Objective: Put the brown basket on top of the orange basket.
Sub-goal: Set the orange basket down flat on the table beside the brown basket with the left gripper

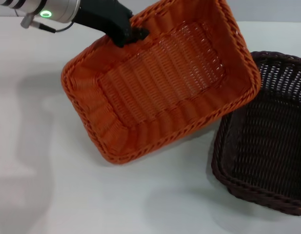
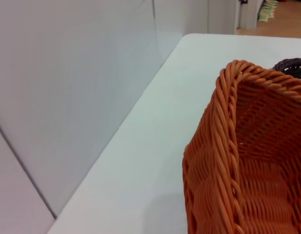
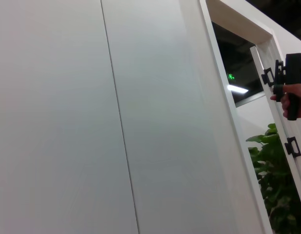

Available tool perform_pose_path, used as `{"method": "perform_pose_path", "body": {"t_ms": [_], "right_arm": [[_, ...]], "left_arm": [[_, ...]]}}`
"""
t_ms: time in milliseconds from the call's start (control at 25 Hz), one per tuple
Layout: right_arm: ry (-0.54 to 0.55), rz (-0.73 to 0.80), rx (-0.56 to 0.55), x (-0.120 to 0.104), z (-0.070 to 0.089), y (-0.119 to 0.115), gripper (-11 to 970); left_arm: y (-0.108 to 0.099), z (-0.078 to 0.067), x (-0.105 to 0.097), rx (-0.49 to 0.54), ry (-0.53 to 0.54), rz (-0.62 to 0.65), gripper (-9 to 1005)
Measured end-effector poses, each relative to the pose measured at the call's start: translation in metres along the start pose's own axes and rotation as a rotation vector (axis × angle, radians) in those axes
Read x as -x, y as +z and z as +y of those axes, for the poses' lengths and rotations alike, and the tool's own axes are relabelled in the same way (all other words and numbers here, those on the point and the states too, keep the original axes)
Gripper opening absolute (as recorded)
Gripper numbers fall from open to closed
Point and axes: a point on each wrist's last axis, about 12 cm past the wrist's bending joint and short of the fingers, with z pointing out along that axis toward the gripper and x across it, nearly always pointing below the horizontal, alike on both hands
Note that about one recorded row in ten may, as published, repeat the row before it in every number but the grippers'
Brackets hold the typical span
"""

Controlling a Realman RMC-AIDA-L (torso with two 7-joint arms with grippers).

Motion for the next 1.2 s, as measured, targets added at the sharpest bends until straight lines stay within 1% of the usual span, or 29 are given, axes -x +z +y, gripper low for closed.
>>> {"method": "perform_pose_path", "body": {"t_ms": [80,120,160,200,240,400,440,480,520,560,640,680,720,840,960,1000,1160,1200], "right_arm": [[0.0,-0.001,-0.001,0.0,0.0,0.0,830],[-0.001,-0.002,-0.001,0.0,0.0,0.0,829],[-0.001,-0.002,-0.001,0.0,-0.001,0.0,829],[-0.001,-0.002,0.0,0.0,-0.001,-0.001,829],[-0.001,-0.002,0.002,0.0,0.0,-0.001,829],[-0.006,0.003,0.005,0.0,-0.002,-0.003,829],[-0.008,0.004,0.004,0.0,-0.003,-0.004,829],[-0.009,0.005,0.003,0.0,-0.004,-0.004,830],[-0.009,0.006,0.002,0.0,-0.004,-0.005,830],[-0.009,0.006,0.002,0.0,-0.004,-0.005,830],[-0.008,0.007,0.005,0.0,-0.003,-0.005,830],[-0.006,0.008,0.008,0.0,-0.002,-0.005,830],[-0.005,0.009,0.012,0.0,-0.002,-0.006,830],[-0.001,0.014,0.024,0.0,0.001,-0.007,830],[0.004,0.015,0.025,0.0,0.002,-0.007,829],[0.007,0.015,0.026,0.0,0.002,-0.007,829],[0.013,0.021,0.031,-0.001,0.004,-0.007,829],[0.015,0.022,0.036,-0.001,0.006,-0.007,829]], "left_arm": [[0.001,0.002,0.002,0.006,0.068,0.004,158],[0.001,0.002,0.002,0.006,0.068,0.004,158],[0.002,0.003,0.003,0.011,0.12,0.008,157],[0.002,0.003,0.003,0.011,0.12,0.008,156],[0.002,0.006,0.004,0.035,0.197,0.02,156],[0.003,0.01,0.005,0.065,0.226,0.031,154],[0.004,0.012,0.006,0.087,0.256,0.039,153],[0.007,0.014,0.006,0.11,0.308,0.06,153],[0.007,0.014,0.006,0.11,0.308,0.06,153],[0.008,0.015,0.007,0.128,0.334,0.079,153],[0.008,0.015,0.007,0.128,0.334,0.079,153],[0.01,0.018,0.007,0.147,0.361,0.092,153],[0.019,0.02,0.011,0.152,0.442,0.099,153],[0.026,0.021,0.014,0.17,0.505,0.1,153],[0.032,0.022,0.015,0.188,0.536,0.108,154],[0.038,0.023,0.016,0.186,0.558,0.119,154],[0.041,0.021,0.016,0.175,0.589,0.127,154],[0.045,0.02,0.017,0.164,0.608,0.133,154]]}}
